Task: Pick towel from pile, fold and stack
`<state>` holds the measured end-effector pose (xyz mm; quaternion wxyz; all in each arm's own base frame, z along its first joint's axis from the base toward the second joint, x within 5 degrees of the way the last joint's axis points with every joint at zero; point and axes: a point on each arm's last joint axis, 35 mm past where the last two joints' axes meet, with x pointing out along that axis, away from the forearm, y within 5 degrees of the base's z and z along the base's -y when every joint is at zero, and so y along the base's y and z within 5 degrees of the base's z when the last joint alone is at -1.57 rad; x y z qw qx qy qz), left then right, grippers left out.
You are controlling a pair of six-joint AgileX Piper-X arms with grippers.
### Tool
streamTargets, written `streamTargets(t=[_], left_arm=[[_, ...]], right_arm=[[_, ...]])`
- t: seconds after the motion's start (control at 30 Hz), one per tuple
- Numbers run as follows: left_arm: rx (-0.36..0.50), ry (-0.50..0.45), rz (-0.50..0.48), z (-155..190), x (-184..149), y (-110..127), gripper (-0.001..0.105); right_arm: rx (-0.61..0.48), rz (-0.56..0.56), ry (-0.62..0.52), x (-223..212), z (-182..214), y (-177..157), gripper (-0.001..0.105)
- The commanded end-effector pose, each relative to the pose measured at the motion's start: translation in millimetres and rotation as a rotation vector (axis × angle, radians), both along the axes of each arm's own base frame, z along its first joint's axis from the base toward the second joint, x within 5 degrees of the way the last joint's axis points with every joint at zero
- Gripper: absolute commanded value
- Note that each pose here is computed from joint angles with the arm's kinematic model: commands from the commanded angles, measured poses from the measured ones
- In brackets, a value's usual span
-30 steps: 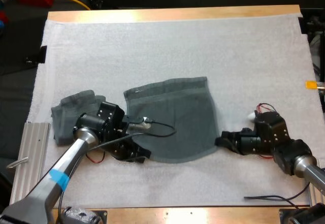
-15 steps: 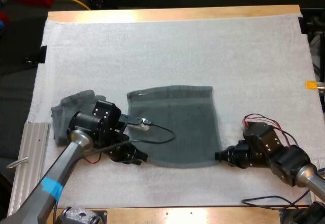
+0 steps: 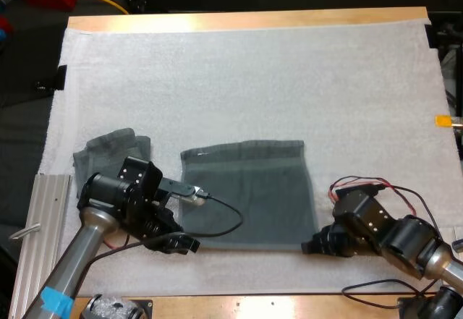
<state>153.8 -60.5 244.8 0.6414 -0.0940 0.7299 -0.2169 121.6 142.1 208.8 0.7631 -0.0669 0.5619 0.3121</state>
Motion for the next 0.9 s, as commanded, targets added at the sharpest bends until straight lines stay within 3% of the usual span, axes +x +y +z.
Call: streamTargets(t=[0.0,0.27,0.47,0.67,0.87], left_arm=[[0.007,0.005,-0.020,4.6,-4.5,0.7,0.000],[0.000,-0.020,-0.029,4.6,-3.6,0.4,0.000],[-0.005,0.034,-0.023,-8.5,8.6,-3.1,0.000],[-0.067,0.092,0.019,-28.2,27.9,-11.2,0.000],[-0.073,0.064,0.077,-39.8,44.1,-13.7,0.000]], right_arm=[[-0.031,0.002,0.003,-3.6,2.5,-0.7,0.001],[-0.020,-0.096,0.010,-4.5,3.9,2.5,0.001],[0.099,-0.241,0.007,9.9,6.5,8.7,0.001],[0.195,-0.369,0.074,36.6,-0.5,3.3,0.001],[0.285,-0.470,0.150,62.7,-11.4,-4.6,0.001]])
